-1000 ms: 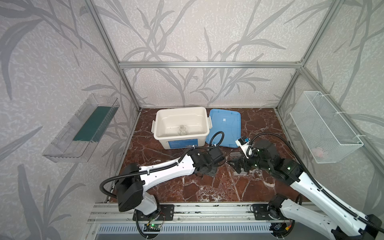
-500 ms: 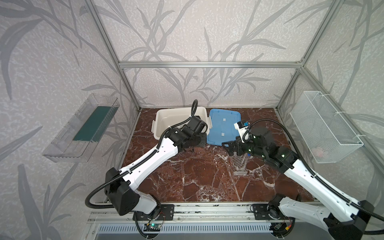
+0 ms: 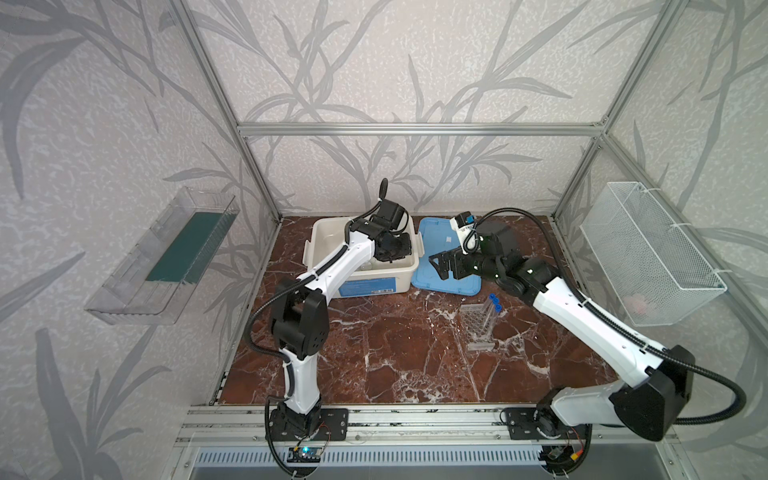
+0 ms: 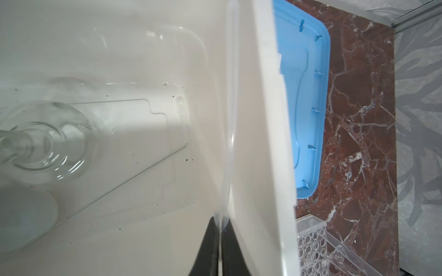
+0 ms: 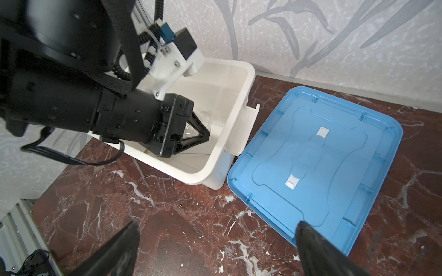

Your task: Organize the chemistry lab equipment

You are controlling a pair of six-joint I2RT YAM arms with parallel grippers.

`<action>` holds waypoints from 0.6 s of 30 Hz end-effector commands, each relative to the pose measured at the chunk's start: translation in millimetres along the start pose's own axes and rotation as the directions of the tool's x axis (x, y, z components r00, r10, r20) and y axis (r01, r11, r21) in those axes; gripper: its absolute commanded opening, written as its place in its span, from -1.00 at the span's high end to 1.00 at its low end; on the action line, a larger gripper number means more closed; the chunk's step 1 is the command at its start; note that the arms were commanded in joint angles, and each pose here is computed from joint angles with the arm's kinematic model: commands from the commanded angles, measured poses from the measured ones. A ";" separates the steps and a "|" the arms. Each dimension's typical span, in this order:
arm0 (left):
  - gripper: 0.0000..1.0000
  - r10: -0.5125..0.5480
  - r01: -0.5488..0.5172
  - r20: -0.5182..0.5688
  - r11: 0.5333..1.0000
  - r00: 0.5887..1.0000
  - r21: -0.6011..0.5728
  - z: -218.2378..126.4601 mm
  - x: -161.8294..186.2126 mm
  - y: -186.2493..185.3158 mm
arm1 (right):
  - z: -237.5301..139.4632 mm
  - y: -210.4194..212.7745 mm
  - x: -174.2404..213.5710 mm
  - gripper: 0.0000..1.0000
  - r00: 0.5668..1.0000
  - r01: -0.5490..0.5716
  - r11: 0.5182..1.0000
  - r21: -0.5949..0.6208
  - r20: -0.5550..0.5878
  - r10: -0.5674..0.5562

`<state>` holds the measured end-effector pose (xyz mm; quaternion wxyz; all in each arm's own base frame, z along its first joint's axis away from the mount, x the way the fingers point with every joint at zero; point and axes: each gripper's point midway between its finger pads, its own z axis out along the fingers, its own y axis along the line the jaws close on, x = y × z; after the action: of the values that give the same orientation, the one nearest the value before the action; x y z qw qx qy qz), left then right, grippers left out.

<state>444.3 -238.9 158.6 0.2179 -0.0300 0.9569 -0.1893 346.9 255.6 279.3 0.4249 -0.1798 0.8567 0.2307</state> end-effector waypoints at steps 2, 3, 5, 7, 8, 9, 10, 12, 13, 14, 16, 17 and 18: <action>0.84 -0.040 0.040 -0.005 0.999 0.999 0.019 16.1 -7.4 4.2 | 2.8 0.6 -8.1 -0.98 1.000 0.019 1.000 -0.020 -0.001 -0.019; 0.83 -0.042 0.042 -0.016 0.999 0.999 0.006 23.1 -5.3 8.7 | 4.7 1.6 -8.0 -0.98 1.000 0.024 0.999 -0.025 -0.004 -0.024; 0.82 -0.045 0.045 -0.036 0.999 0.998 -0.011 34.2 -1.4 14.1 | 8.3 3.3 -7.6 -0.98 0.999 0.042 0.999 -0.035 -0.017 -0.042; 0.78 -0.046 0.044 -0.051 0.999 0.998 -0.032 42.5 2.1 20.0 | 13.1 6.5 -7.2 -0.98 0.997 0.061 0.997 -0.055 -0.036 -0.063; 0.77 -0.046 0.044 -0.054 0.998 0.997 -0.046 45.5 3.1 23.8 | 15.3 8.0 -7.0 -0.98 0.997 0.067 0.996 -0.063 -0.045 -0.070; 0.77 -0.045 0.042 -0.059 0.998 0.997 -0.052 48.1 4.7 25.2 | 17.2 8.7 -7.9 -0.98 0.995 0.076 0.995 -0.069 -0.051 -0.080; 0.76 -0.045 0.042 -0.057 0.998 0.997 -0.052 49.9 4.8 26.7 | 19.4 10.4 -9.2 -0.98 0.995 0.082 0.994 -0.076 -0.055 -0.086; 0.74 -0.052 0.050 -0.054 0.998 0.997 -0.047 55.4 5.6 29.9 | 23.9 12.0 -11.0 -0.98 0.993 0.088 0.992 -0.085 -0.065 -0.093; 0.72 -0.058 0.055 -0.062 0.997 0.996 -0.048 59.5 7.0 32.5 | 26.3 13.2 -11.9 -0.98 0.993 0.088 0.992 -0.092 -0.071 -0.095; 0.71 -0.063 0.059 -0.071 0.997 0.995 -0.046 63.0 8.0 34.2 | 28.3 14.5 -12.9 -0.98 0.993 0.087 0.991 -0.098 -0.073 -0.094; 0.69 -0.069 0.065 -0.091 0.997 0.993 -0.043 69.5 12.0 36.2 | 33.2 17.8 -14.4 -1.00 0.992 0.085 0.990 -0.116 -0.080 -0.095; 0.69 -0.067 0.063 -0.093 0.997 0.993 -0.043 71.2 12.8 36.7 | 35.2 19.0 -14.7 -1.00 0.992 0.084 0.989 -0.123 -0.083 -0.094; 0.69 -0.066 0.062 -0.092 0.997 0.994 -0.044 73.3 13.4 38.2 | 37.7 19.8 -14.2 -1.00 0.991 0.087 0.988 -0.128 -0.089 -0.098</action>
<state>463.0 -232.2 92.2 0.1755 -0.0527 0.9670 -0.1768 371.2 288.4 274.0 0.3922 -0.2395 0.8535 0.2455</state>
